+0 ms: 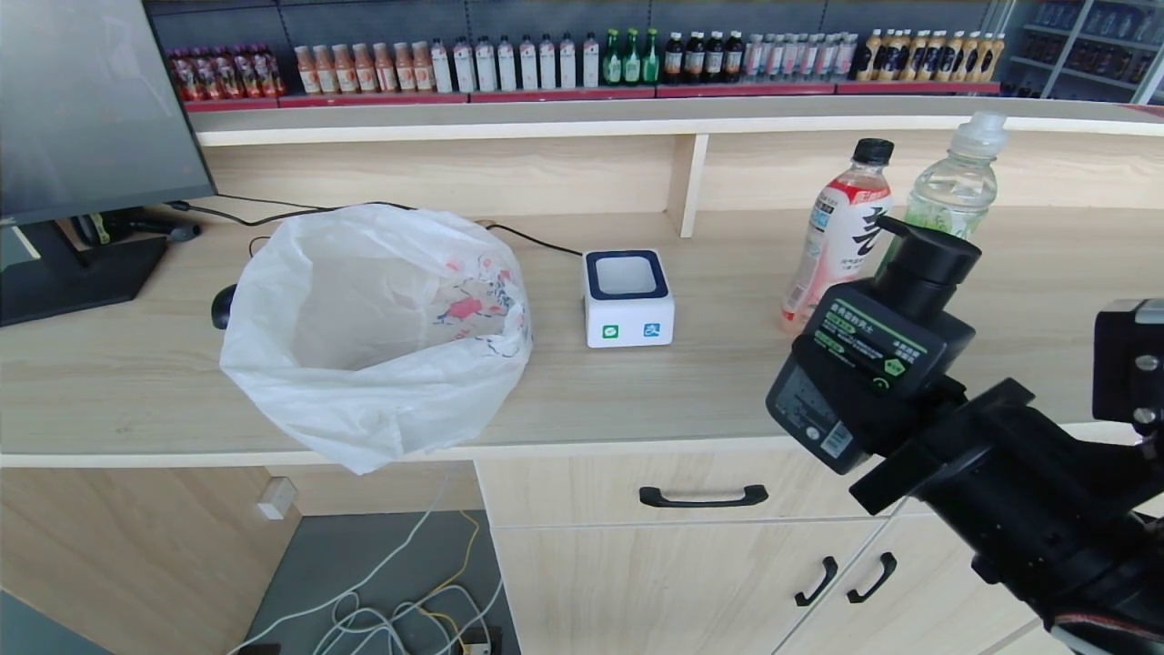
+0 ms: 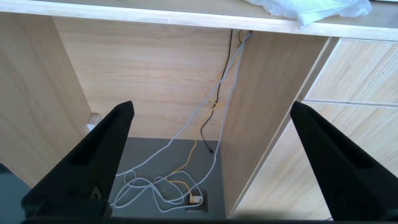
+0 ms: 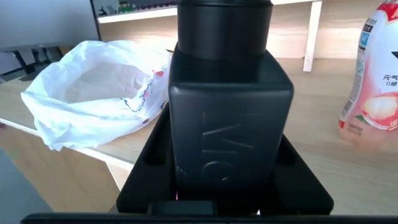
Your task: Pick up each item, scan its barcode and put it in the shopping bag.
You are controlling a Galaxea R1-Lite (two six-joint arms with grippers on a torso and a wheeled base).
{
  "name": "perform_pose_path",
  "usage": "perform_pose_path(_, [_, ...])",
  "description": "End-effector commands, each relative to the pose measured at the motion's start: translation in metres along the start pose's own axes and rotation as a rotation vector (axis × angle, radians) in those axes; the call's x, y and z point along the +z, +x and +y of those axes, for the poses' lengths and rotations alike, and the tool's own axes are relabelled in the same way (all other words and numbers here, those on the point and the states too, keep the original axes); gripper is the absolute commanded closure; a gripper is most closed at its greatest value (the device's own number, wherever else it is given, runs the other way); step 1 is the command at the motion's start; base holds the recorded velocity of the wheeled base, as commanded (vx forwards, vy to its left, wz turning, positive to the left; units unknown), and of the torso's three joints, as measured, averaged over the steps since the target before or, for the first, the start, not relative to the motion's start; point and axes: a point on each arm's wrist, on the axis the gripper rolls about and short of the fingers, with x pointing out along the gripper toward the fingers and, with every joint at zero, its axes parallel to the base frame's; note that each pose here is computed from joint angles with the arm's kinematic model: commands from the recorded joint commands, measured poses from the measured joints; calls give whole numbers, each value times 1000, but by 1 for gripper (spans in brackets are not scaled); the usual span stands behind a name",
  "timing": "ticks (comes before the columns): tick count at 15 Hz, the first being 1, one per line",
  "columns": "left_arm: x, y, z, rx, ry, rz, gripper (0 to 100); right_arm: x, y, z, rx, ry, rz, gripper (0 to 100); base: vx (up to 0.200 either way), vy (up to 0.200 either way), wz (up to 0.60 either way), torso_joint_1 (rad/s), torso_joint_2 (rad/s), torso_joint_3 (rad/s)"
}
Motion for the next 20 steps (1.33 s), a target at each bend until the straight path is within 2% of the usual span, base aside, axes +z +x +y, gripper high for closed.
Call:
perform_pose_path(1, [0, 0, 0, 1, -1, 0, 0, 4, 1, 1, 36, 20, -19, 100, 0, 0, 0, 0, 0, 0])
perform_pose_path(7, [0, 0, 0, -1, -1, 0, 0, 18, 12, 8, 218, 180, -82, 100, 0, 0, 0, 0, 0, 0])
perform_pose_path(11, [0, 0, 0, 1, -1, 0, 0, 27, 19, 14, 418, 251, -102, 100, 0, 0, 0, 0, 0, 0])
perform_pose_path(17, [0, 0, 0, 1, -1, 0, 0, 36, 24, 16, 454, 419, -106, 100, 0, 0, 0, 0, 0, 0])
perform_pose_path(20, [0, 0, 0, 1, -1, 0, 0, 43, 20, 32, 534, 493, -105, 100, 0, 0, 0, 0, 0, 0])
